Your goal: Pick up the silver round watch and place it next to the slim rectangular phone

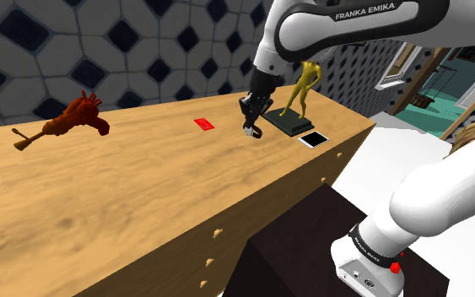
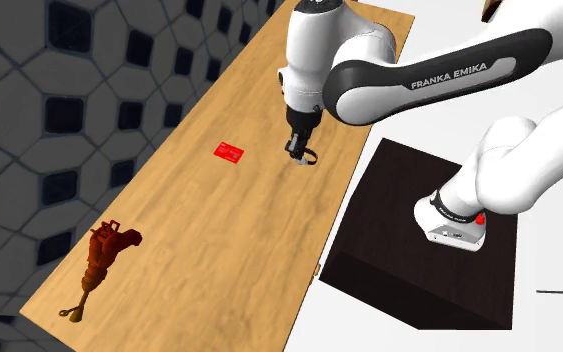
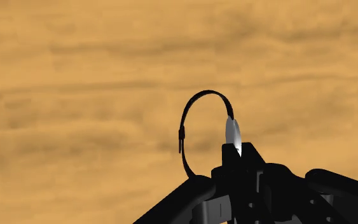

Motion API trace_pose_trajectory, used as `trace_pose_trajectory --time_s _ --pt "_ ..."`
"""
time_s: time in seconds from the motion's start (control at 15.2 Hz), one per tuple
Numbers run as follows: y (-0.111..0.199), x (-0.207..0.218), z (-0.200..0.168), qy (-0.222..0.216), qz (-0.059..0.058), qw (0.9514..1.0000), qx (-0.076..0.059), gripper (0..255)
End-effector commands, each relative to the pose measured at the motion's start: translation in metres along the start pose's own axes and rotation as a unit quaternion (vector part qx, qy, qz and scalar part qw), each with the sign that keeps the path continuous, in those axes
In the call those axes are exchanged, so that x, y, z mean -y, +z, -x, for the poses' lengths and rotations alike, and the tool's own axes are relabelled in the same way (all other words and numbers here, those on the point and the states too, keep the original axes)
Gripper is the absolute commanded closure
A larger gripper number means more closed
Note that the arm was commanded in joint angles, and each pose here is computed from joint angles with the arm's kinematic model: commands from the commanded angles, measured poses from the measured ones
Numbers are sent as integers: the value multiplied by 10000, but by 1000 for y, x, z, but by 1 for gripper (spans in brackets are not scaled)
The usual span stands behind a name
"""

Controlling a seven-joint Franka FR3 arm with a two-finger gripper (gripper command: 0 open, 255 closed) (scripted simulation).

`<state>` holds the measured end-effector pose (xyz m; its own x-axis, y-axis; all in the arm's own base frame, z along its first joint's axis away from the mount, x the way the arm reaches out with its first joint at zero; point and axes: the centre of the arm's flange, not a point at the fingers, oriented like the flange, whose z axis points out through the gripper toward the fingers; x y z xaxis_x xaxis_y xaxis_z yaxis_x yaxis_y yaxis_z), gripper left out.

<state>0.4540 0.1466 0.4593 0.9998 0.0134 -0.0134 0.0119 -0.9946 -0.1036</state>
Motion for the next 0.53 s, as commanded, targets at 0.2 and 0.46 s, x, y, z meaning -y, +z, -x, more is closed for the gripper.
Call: trace_pose_trajectory --time_s 0.2,0.46 --pt "-6 -65 11 -8 -4 10000 0 255" --pt "-11 -117 17 -8 -4 10000 0 255"
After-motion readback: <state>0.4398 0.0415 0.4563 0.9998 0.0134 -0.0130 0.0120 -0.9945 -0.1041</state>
